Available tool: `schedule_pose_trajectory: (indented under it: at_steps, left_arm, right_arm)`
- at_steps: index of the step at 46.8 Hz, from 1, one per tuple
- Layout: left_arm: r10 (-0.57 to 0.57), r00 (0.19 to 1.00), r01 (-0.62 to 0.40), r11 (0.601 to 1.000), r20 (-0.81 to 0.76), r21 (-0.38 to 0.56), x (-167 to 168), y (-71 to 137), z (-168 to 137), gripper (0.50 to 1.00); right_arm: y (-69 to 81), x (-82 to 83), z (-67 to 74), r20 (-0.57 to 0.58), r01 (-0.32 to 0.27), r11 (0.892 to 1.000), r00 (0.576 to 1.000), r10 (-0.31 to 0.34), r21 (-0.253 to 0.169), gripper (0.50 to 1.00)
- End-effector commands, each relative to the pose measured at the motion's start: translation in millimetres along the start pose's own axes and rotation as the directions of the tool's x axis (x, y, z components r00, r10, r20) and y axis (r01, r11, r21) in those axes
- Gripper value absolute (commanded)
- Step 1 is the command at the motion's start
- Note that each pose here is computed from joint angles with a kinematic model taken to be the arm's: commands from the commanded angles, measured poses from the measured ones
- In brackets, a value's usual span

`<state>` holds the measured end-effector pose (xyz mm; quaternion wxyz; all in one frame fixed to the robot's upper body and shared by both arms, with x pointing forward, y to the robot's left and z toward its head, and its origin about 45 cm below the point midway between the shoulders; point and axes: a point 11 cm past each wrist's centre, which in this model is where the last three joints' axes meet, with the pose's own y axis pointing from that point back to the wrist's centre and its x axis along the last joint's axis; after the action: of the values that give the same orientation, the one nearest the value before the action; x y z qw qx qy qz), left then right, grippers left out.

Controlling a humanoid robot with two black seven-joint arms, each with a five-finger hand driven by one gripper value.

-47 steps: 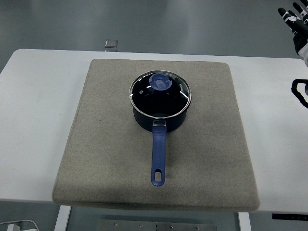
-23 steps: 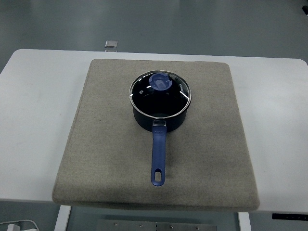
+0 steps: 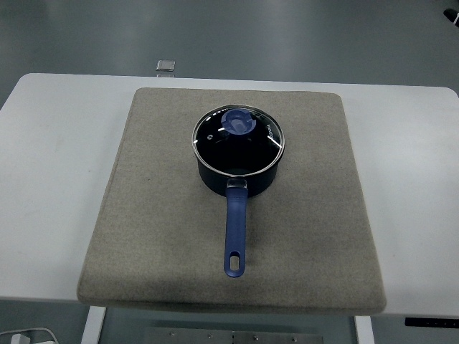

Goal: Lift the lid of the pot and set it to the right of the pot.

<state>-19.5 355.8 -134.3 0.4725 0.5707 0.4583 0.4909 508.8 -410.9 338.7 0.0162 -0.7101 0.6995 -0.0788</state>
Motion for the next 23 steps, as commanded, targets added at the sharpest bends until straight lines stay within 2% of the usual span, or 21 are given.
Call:
schedule_pose_trajectory:
  at_steps: [1, 6, 9, 12, 16, 19, 23]
  left_arm:
    - [0.0, 1.0, 0.0, 1.0, 0.0, 0.0, 0, 0, 0, 1.0]
    - [0.0, 1.0, 0.0, 1.0, 0.0, 0.0, 0, 0, 0, 1.0]
    - [0.0, 1.0, 0.0, 1.0, 0.0, 0.0, 0, 0, 0, 1.0]
    - [-0.002, 1.0, 0.002, 1.0, 0.0, 0.0, -1, 0, 0, 1.0]
    - [0.0, 1.0, 0.0, 1.0, 0.0, 0.0, 0, 0, 0, 1.0]
    - [0.0, 1.0, 0.0, 1.0, 0.002, 0.0, 0, 0, 0, 1.0]
    - [0.0, 1.0, 0.0, 1.0, 0.0, 0.0, 0, 0, 0, 1.0]
  right_arm:
    - [-3.3, -6.8, -7.1, -0.035, 0.05, 0.999, 0.998, -0.05, 0.008, 0.938]
    - [-7.8, -18.1, -17.9, -0.088, 0.129, 0.992, 0.988, -0.127, 0.015, 0.938]
    - [-9.3, -25.3, -25.8, -0.129, 0.194, 0.981, 0.973, -0.191, 0.015, 0.938]
    - [-10.6, -32.3, -36.4, -0.179, 0.258, 0.966, 0.952, -0.25, 0.025, 0.938]
    - [-11.9, -46.6, -51.2, -0.26, 0.346, 0.937, 0.91, -0.323, 0.047, 0.938]
    - [-11.5, -50.5, -65.2, -0.326, 0.392, 0.917, 0.878, -0.35, 0.073, 0.938]
    - [-11.2, -61.7, -89.9, -0.369, 0.462, 0.879, 0.842, -0.394, 0.116, 0.938]
